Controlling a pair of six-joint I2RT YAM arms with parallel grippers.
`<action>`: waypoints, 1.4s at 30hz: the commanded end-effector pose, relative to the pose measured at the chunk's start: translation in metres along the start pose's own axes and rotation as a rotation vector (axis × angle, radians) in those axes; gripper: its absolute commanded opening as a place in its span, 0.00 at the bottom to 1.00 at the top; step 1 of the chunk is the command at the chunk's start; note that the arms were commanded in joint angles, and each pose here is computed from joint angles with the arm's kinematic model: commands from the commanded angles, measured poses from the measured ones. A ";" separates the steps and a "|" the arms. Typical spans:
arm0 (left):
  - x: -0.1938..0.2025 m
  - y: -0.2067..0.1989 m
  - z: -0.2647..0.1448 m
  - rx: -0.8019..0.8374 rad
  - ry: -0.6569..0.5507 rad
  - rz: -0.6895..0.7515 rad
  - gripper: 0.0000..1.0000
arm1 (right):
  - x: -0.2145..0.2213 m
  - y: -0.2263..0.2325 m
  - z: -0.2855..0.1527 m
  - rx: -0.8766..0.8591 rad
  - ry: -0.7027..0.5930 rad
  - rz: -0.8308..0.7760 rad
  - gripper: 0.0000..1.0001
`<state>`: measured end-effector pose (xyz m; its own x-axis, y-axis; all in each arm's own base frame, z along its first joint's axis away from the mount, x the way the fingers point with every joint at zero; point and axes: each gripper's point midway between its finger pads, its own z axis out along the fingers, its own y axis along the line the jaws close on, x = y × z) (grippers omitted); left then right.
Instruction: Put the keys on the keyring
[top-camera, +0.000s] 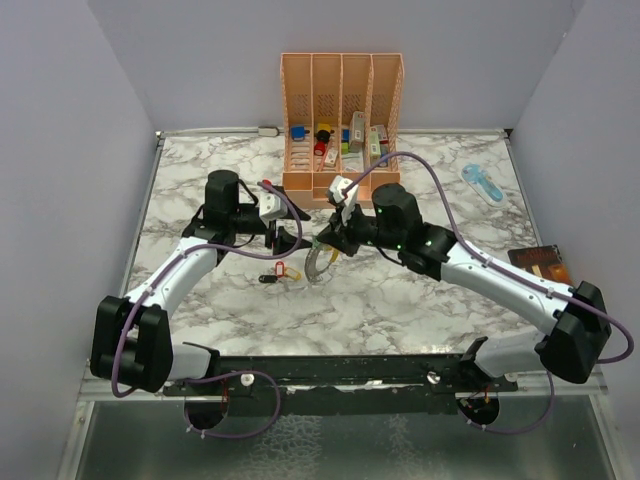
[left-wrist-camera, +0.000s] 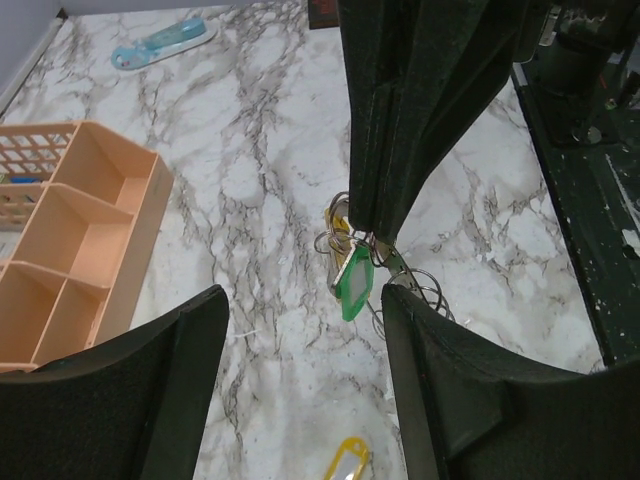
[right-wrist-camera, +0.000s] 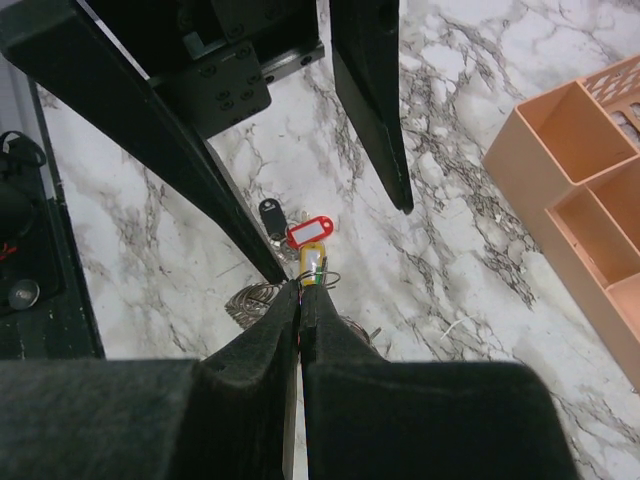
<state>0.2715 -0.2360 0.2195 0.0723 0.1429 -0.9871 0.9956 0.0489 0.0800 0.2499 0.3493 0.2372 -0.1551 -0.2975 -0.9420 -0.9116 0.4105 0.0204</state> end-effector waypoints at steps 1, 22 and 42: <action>-0.017 -0.014 0.008 0.109 -0.073 0.059 0.65 | -0.028 0.009 -0.012 -0.032 -0.099 0.000 0.01; -0.032 -0.043 0.018 0.236 -0.149 0.079 0.20 | -0.039 0.014 -0.026 -0.032 -0.167 0.048 0.01; -0.043 -0.041 0.017 0.195 -0.170 0.075 0.00 | -0.024 0.002 -0.041 0.085 -0.157 0.134 0.15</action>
<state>0.2291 -0.2618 0.2439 0.0895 -0.0057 -0.9960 0.9828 -0.1615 0.0892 0.2336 0.3299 0.2621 -0.2145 -0.1469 -0.9656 -0.8756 0.4670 0.1235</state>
